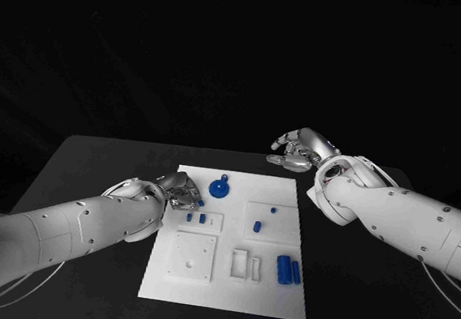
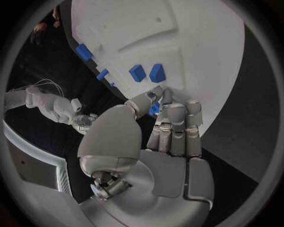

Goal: Assemble the parts on the task board

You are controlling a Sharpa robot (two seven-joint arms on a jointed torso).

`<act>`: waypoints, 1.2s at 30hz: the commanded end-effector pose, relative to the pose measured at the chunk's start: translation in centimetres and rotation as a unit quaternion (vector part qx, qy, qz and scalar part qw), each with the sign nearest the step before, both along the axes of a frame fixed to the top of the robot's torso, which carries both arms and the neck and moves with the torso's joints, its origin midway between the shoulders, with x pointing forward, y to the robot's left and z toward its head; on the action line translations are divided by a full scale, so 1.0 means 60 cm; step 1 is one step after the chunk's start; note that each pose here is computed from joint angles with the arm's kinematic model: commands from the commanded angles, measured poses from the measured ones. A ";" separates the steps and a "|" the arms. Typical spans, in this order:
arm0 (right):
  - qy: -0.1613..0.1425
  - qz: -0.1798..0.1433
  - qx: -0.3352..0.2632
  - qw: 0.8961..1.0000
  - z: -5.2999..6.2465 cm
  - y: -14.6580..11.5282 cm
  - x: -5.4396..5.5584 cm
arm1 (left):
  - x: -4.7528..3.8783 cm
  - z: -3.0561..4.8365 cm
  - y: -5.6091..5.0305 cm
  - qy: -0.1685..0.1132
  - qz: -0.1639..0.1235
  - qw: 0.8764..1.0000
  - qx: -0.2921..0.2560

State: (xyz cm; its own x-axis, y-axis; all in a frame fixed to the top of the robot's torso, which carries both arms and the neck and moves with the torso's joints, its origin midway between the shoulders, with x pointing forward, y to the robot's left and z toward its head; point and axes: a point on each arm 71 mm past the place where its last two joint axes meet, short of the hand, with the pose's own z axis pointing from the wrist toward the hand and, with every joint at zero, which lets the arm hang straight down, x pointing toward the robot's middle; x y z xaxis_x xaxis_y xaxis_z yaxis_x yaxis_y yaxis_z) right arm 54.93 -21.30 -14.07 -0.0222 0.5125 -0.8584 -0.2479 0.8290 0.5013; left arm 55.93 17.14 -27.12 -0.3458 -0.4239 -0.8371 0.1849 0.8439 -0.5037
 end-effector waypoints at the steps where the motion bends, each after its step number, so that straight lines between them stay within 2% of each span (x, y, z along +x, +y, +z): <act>1: 0.005 0.016 -0.006 1.000 -0.002 0.001 -0.001 | 0.003 0.003 0.009 -0.006 0.012 1.000 -0.011; 2: 0.008 0.019 -0.005 1.000 -0.003 0.001 -0.001 | 0.004 0.003 0.013 -0.003 0.017 1.000 -0.015; 4: 0.013 0.028 -0.002 1.000 -0.004 0.001 -0.001 | 0.005 0.000 0.026 0.021 0.041 0.998 -0.040; 8: 0.022 0.044 0.002 0.999 -0.007 0.000 -0.002 | 0.006 0.002 0.042 0.031 0.055 0.997 -0.055; 10: 0.032 0.054 0.003 0.998 -0.012 -0.002 -0.004 | 0.009 0.007 0.052 0.036 0.069 0.994 -0.076; 12: 0.040 0.061 0.003 0.997 -0.017 -0.004 -0.006 | 0.013 0.017 0.061 0.029 0.074 0.993 -0.092; 14: 0.046 0.069 0.002 0.997 -0.023 -0.007 -0.007 | 0.018 0.032 0.065 0.027 0.071 0.989 -0.126; 17: 0.065 0.091 -0.017 0.994 -0.035 -0.016 -0.009 | 0.021 0.058 0.073 0.020 0.066 0.987 -0.144; 23: 0.049 0.104 -0.098 0.988 -0.050 -0.020 -0.013 | 0.014 0.099 0.087 0.027 0.065 0.975 -0.210; 26: 0.041 0.108 -0.141 0.983 -0.062 -0.020 -0.017 | 0.005 0.114 0.098 0.038 0.075 0.963 -0.256; 29: 0.039 0.111 -0.184 0.976 -0.078 -0.018 -0.020 | -0.009 0.128 0.108 0.053 0.087 0.944 -0.314; 32: 0.043 0.113 -0.213 0.969 -0.092 -0.017 -0.023 | -0.022 0.133 0.112 0.064 0.087 0.930 -0.352; 36: 0.049 0.112 -0.243 0.962 -0.110 -0.016 -0.027 | -0.036 0.136 0.113 0.088 0.091 0.900 -0.417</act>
State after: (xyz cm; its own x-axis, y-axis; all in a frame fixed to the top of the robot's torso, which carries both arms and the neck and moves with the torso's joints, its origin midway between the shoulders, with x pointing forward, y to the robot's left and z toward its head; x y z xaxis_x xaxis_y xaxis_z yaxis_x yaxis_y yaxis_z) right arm 53.42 -22.31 -20.18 -0.1875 0.1475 -0.9711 -0.3991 0.8919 0.2126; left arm 53.99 24.32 -19.25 -0.3055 -0.8924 -0.3321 -0.0285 0.3572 -0.9336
